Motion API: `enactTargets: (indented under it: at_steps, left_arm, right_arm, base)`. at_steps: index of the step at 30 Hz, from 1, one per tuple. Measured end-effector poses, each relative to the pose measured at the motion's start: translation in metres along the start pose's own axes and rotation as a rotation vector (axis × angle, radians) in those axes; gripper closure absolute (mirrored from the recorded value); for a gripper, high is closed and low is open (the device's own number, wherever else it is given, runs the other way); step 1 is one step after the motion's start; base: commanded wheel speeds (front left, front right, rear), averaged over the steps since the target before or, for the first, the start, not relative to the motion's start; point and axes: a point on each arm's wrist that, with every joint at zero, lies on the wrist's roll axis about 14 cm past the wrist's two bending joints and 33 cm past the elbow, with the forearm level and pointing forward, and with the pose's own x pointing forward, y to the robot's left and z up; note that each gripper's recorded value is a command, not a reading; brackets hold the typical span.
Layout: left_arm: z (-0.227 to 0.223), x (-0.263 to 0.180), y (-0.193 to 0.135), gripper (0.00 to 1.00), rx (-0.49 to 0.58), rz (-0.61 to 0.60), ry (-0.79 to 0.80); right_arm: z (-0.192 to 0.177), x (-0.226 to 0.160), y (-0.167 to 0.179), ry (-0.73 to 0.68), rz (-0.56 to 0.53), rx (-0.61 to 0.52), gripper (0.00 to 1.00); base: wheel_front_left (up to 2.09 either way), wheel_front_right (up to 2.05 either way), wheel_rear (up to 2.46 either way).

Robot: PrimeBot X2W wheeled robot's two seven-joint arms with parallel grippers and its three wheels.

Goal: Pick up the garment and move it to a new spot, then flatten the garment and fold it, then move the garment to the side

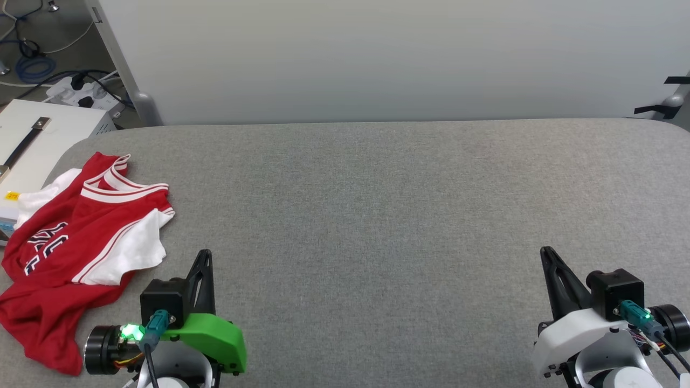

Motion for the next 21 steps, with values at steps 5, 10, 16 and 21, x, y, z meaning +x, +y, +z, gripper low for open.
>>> enactTargets:
  at_steps: [5, 10, 16, 21]
  left_arm:
    - [0.0000, 0.0000, 0.0000, 1.00, 0.000, 0.000, 0.000]
    - [0.0000, 0.0000, 0.0000, 1.00, 0.000, 0.000, 0.000]
    - [0.0000, 0.0000, 0.0000, 1.00, 0.000, 0.000, 0.000]
    - [0.0000, 0.0000, 0.0000, 1.00, 0.000, 0.000, 0.000]
  right_arm:
    - [0.0000, 0.0000, -0.0001, 0.000, 0.000, 0.000, 1.00]
    - [0.0000, 0.0000, -0.0001, 0.000, 0.000, 0.000, 1.00]
    - [0.0000, 0.0000, 0.0000, 0.000, 0.000, 0.000, 1.00]
    - [0.0000, 0.0000, -0.0001, 0.000, 0.000, 0.000, 1.00]
  base:
    - [0.00, 0.00, 0.00]
    - [0.00, 0.00, 0.00]
    - [0.00, 0.00, 0.00]
    - [0.00, 0.00, 0.00]
